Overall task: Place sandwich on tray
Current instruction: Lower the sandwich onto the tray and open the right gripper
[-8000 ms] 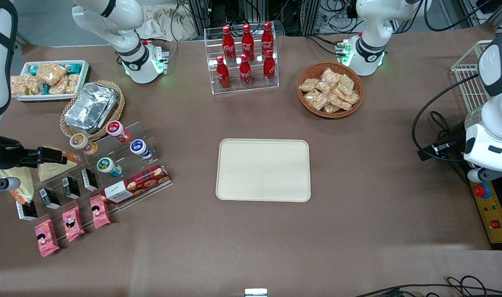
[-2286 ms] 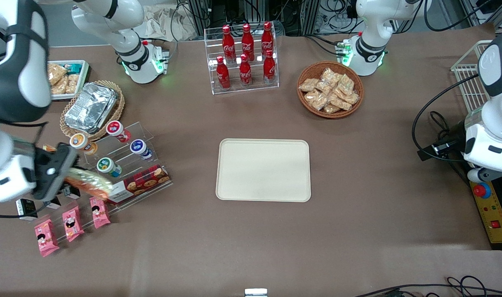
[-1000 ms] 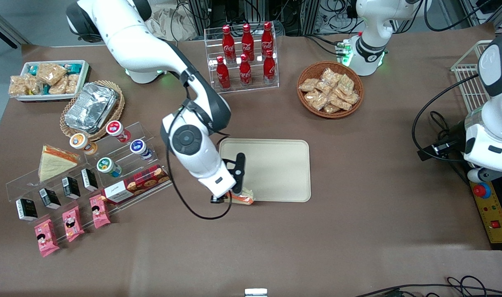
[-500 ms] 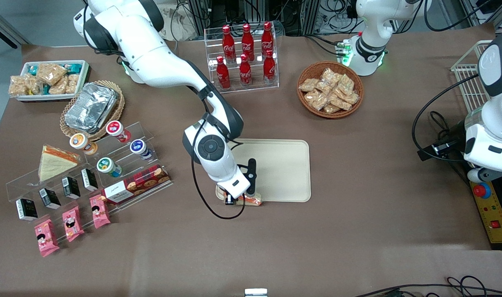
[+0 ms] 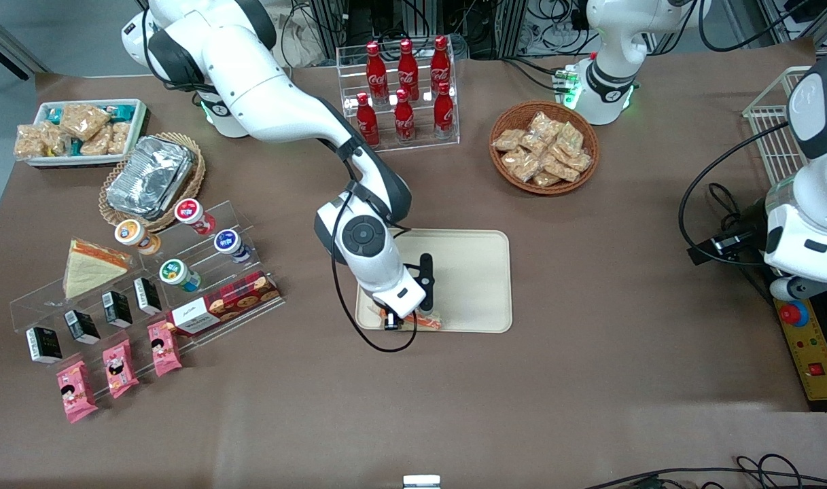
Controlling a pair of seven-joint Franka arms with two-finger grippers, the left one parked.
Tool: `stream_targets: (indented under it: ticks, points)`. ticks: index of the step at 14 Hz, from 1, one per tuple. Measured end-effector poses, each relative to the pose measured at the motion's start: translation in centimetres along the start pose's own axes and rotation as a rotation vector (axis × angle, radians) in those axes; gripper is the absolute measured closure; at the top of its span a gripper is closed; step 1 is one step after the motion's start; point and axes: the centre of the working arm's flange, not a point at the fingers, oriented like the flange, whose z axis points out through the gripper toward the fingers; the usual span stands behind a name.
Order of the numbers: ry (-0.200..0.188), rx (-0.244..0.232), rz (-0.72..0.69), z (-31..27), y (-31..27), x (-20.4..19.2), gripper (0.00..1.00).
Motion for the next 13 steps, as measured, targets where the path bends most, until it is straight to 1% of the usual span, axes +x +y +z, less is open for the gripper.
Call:
stream_targets:
  ticks: [3,6,7,9,12,13]
  points:
    - [-0.001,0.004,-0.003,0.2,-0.8,0.8,0.55]
    - [-0.011,0.015,-0.001,1.4,-1.2,0.8,0.54]
    - [-0.012,0.014,0.000,2.0,-1.3,0.7,0.54]
    - [0.000,-0.003,0.006,2.8,-1.3,0.8,0.53]
    - [0.005,-0.009,0.037,2.9,-1.2,0.8,0.50]
    - [0.007,-0.011,0.042,2.9,-1.2,0.8,0.45]
